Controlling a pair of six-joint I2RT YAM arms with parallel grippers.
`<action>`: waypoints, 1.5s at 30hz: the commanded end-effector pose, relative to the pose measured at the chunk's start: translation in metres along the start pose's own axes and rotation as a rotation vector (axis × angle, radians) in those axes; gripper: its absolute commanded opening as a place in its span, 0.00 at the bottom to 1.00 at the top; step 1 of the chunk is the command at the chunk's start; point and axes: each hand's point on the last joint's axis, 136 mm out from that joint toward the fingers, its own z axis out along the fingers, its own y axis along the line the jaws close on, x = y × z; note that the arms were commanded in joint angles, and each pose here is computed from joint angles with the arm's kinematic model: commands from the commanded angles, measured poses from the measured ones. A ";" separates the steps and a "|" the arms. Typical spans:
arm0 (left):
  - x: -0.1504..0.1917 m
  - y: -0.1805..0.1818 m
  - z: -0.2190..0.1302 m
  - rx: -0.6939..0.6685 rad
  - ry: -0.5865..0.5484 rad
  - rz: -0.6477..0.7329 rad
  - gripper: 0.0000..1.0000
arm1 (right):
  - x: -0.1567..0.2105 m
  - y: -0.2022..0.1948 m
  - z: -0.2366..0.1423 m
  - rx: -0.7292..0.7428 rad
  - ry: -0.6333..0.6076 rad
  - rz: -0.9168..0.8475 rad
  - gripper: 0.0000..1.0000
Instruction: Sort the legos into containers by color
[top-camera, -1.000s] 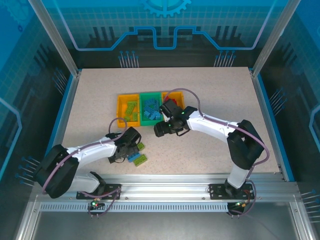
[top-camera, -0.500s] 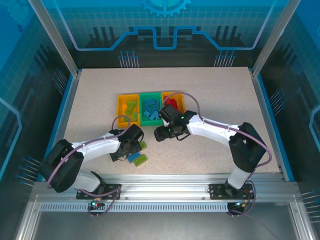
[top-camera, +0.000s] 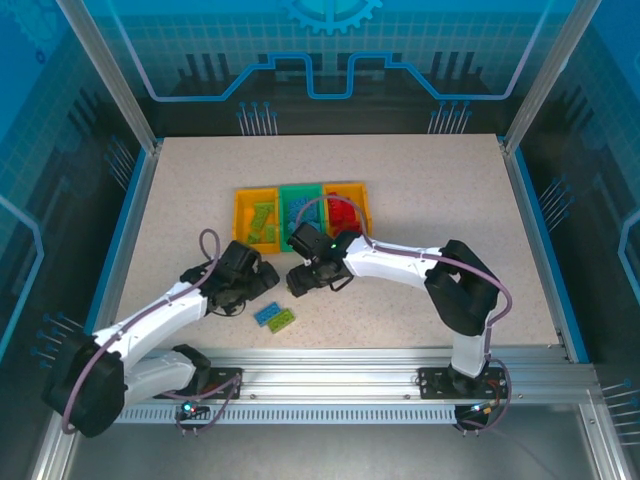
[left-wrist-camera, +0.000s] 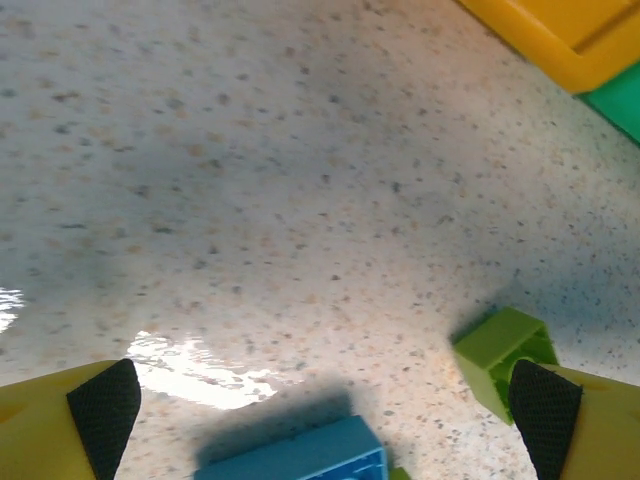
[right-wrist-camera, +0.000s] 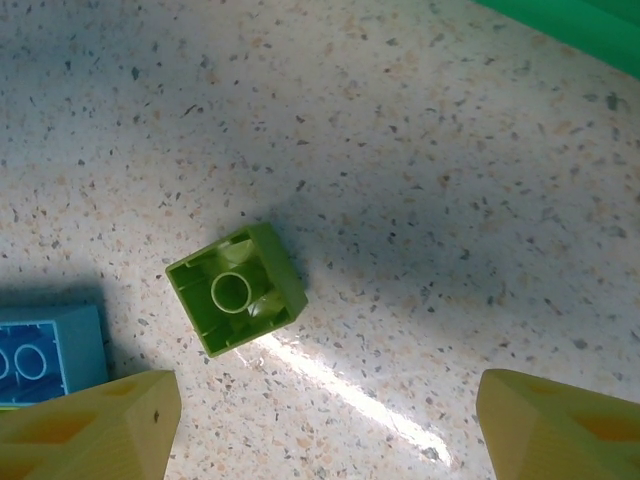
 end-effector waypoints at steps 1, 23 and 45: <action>0.006 0.026 -0.004 -0.044 0.030 0.003 0.99 | -0.007 0.017 0.005 -0.026 -0.013 -0.138 0.80; 0.001 0.049 -0.010 -0.044 0.011 -0.060 0.99 | 0.005 0.031 0.044 -0.048 0.123 -0.376 0.53; 0.013 0.052 -0.005 -0.024 0.056 -0.096 0.99 | -0.159 0.038 -0.024 -0.225 -0.190 -0.026 0.29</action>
